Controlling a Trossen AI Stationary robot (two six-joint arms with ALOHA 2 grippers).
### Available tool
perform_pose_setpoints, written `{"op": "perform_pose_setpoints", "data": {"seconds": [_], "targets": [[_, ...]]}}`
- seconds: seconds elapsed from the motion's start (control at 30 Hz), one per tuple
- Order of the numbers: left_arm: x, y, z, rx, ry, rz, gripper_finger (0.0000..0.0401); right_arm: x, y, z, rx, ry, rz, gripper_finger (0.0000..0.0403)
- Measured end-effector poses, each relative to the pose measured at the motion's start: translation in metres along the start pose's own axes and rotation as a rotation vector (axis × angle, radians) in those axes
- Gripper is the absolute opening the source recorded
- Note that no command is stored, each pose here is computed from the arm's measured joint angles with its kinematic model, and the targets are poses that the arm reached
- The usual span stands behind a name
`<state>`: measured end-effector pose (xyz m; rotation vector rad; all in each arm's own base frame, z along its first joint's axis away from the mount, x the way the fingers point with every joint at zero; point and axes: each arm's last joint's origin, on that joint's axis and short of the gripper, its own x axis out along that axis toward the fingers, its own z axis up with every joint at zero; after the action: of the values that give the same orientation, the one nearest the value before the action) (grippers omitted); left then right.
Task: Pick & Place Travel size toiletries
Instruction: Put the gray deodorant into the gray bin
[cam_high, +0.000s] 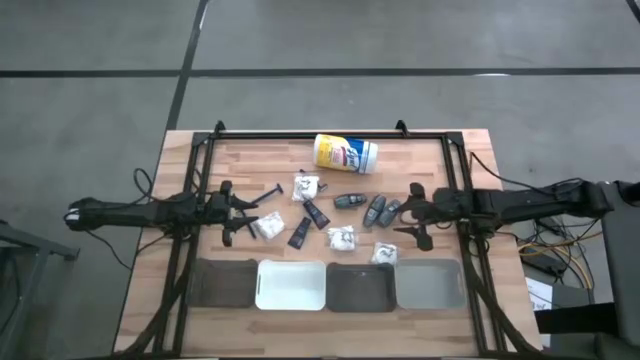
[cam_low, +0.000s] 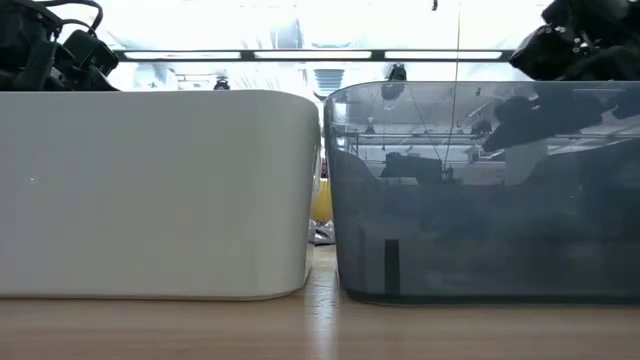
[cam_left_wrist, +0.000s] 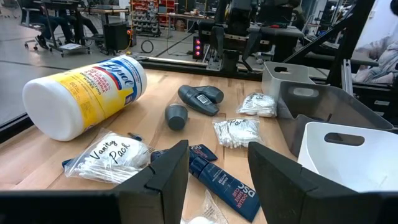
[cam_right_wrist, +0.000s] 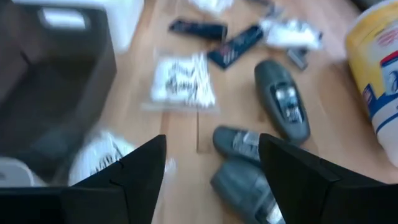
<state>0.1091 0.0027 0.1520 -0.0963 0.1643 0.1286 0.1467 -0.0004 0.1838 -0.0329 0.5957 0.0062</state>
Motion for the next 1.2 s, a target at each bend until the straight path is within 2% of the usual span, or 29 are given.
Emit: {"op": "perform_pose_setpoints", "data": {"seconds": [0.4, 0.63, 0.73, 0.9, 1.2], "targets": [[0.0, 0.0, 0.0, 0.0, -0.001, 0.0, 0.0171, 0.025, -0.001, 0.033, -0.165, 0.303, 0.034, 0.0301], [0.0, 0.0, 0.0, 0.0, -0.002, 0.0, 0.0171, 0.045, -0.007, 0.034, -0.294, 0.414, 0.054, 0.0319], [0.0, 0.0, 0.0, 0.0, -0.002, 0.0, 0.0171, 0.051, -0.013, 0.03, -0.319, 0.463, 0.016, 0.0322], [0.0, 0.0, 0.0, 0.0, -0.002, -0.001, 0.0171, 0.057, -0.024, 0.022, -0.295, 0.532, -0.025, 0.0317], [0.0, 0.0, 0.0, 0.0, -0.003, -0.001, 0.0171, 0.065, -0.035, 0.008, -0.273, 0.625, -0.03, 0.0279]]}}
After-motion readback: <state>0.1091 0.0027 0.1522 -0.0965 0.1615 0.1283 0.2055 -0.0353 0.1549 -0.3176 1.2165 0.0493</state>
